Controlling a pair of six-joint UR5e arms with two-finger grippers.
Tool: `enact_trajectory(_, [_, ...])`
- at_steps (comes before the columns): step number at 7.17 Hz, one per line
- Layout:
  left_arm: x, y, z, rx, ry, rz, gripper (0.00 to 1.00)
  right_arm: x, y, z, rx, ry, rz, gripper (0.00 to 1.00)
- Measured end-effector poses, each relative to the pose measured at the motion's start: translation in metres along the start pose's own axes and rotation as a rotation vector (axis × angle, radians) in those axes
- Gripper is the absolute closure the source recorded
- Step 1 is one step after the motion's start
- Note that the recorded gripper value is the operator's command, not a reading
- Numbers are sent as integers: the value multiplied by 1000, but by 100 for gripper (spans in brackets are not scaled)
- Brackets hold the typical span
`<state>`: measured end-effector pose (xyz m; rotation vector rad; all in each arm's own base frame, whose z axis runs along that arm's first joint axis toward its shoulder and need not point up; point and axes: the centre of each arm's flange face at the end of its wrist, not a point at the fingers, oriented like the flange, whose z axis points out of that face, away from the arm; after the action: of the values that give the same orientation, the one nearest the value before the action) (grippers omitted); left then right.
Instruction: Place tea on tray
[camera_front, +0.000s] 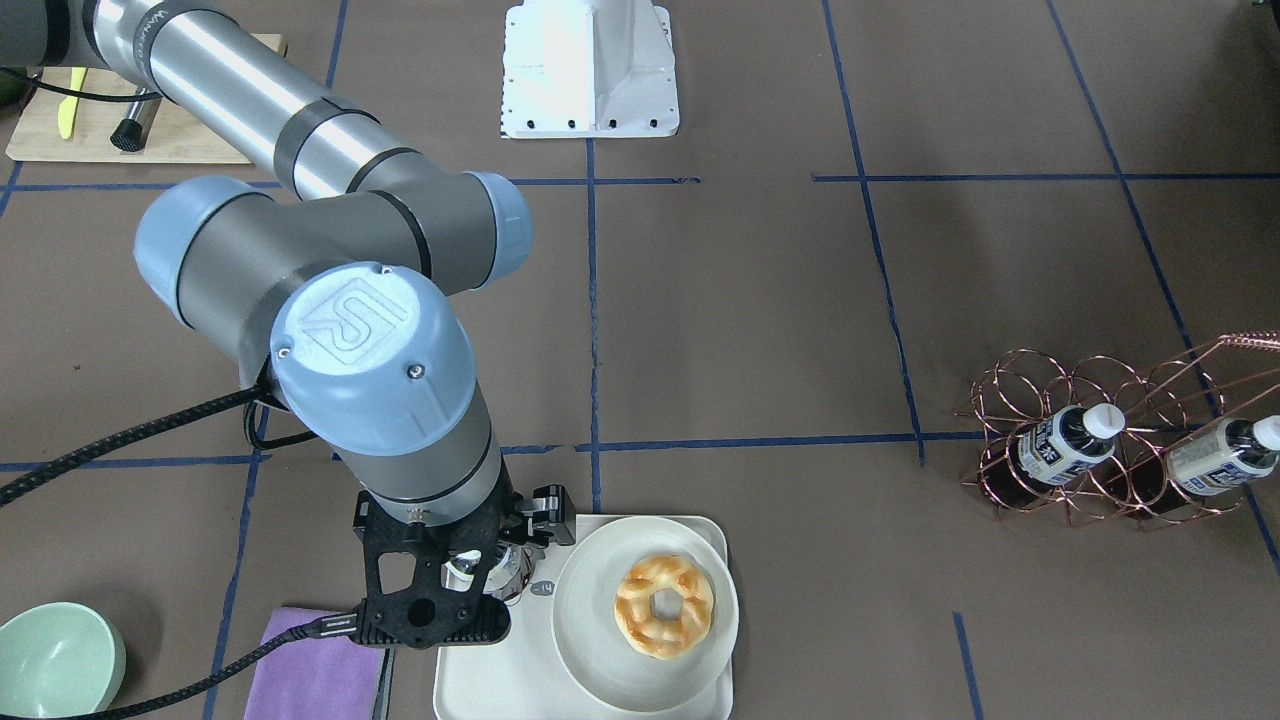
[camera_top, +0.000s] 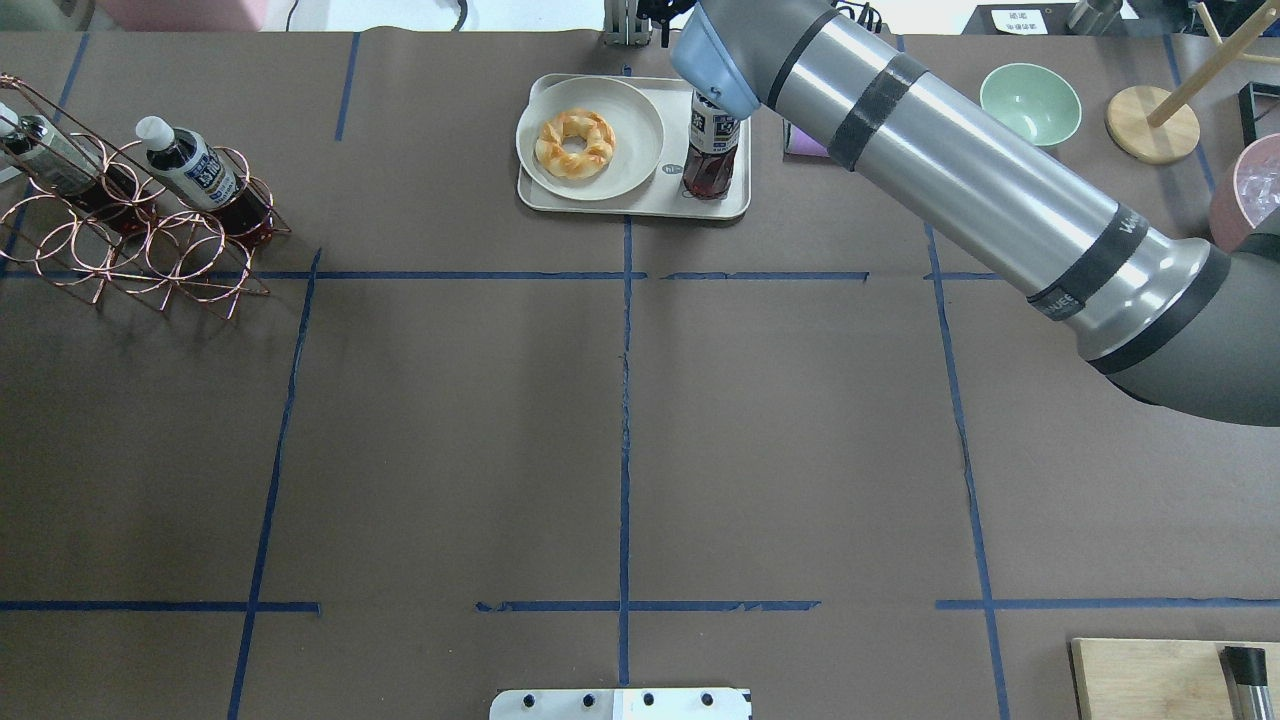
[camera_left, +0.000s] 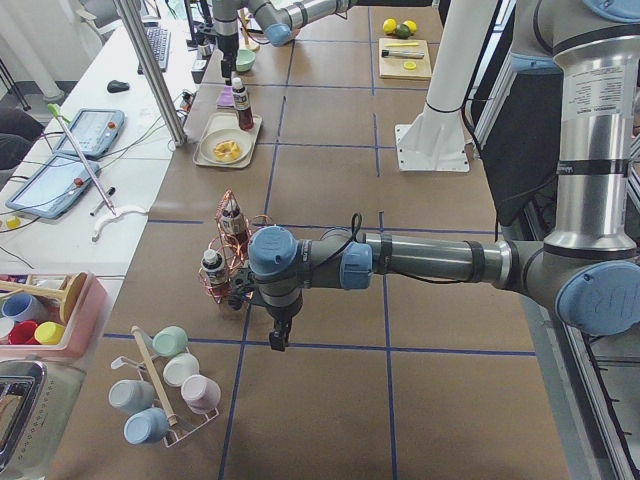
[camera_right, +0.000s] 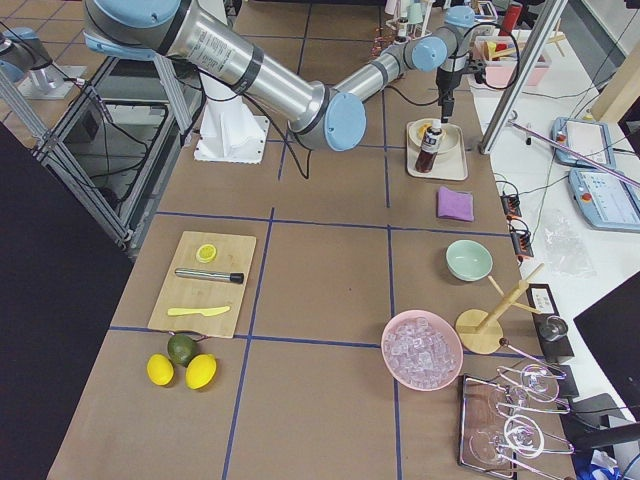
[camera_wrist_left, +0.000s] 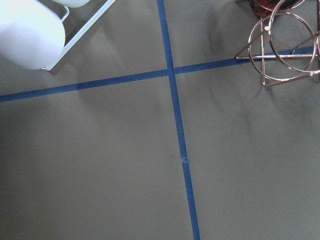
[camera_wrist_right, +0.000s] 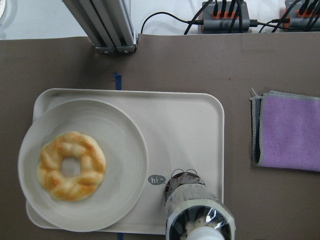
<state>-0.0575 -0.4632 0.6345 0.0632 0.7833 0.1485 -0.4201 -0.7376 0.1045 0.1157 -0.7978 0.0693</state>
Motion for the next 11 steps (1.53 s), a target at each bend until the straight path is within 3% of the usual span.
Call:
enact_trajectory(1, [-1, 0, 1, -2, 0, -2, 0, 3, 0, -26, -7, -23, 8, 1])
enact_trajectory(4, [-3, 2, 3, -6, -1, -9, 0, 64, 26, -73, -37, -13, -20, 0])
enact_trajectory(7, [-5, 6, 5, -16, -4, -19, 0, 220, 79, -100, -86, 41, -178, 0])
enact_trajectory(11, [-6, 6, 5, -22, -4, -26, 0, 468, 160, -83, -188, 49, -439, 0])
